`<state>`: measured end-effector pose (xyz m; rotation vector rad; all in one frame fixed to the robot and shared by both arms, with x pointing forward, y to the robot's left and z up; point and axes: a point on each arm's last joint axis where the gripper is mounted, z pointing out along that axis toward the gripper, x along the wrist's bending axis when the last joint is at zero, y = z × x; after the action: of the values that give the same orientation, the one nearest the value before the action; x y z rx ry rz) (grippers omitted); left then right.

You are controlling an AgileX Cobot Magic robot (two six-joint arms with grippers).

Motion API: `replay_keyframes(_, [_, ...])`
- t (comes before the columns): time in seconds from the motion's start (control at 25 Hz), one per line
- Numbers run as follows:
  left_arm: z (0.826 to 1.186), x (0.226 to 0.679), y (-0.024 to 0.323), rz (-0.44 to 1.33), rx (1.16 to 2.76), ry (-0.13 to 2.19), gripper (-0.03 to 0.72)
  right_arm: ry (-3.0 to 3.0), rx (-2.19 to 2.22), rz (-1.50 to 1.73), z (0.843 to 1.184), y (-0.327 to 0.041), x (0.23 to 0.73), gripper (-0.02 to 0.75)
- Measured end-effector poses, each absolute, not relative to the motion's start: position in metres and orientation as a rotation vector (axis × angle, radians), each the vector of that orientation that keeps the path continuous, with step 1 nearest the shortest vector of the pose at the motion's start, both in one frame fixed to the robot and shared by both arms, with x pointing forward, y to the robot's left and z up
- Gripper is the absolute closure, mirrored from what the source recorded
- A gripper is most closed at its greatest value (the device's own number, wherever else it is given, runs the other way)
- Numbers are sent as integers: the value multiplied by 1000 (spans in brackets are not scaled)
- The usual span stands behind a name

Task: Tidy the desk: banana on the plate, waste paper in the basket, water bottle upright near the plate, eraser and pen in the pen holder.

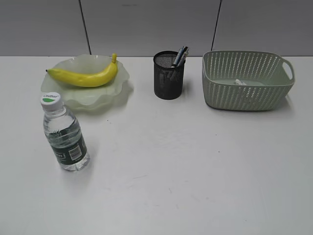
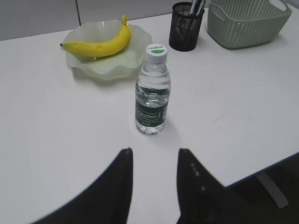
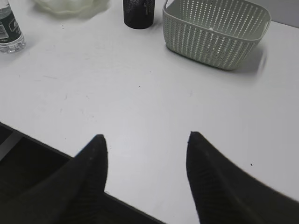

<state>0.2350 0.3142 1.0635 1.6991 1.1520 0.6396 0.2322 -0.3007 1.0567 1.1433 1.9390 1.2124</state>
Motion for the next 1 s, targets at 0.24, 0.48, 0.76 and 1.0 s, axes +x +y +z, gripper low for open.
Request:
replay_keyframes(0.24, [1064,235,314,657,1685,1179,447,1879,1204,1173,1057,-300,232,302])
replay_keyframes(0.48, [1064,231,313,798,1561,1387,447,1679,1386,1042,1057,-299,232,302])
replay_keyframes(0.76, [1064,229,311,916,1437,1560,447,1590,1457,984,1057,-298,233,302])
replay_keyframes(1.0, [1064,229,311,925,1427,1573,447,1589,1457,983,1057,-298,233,302])
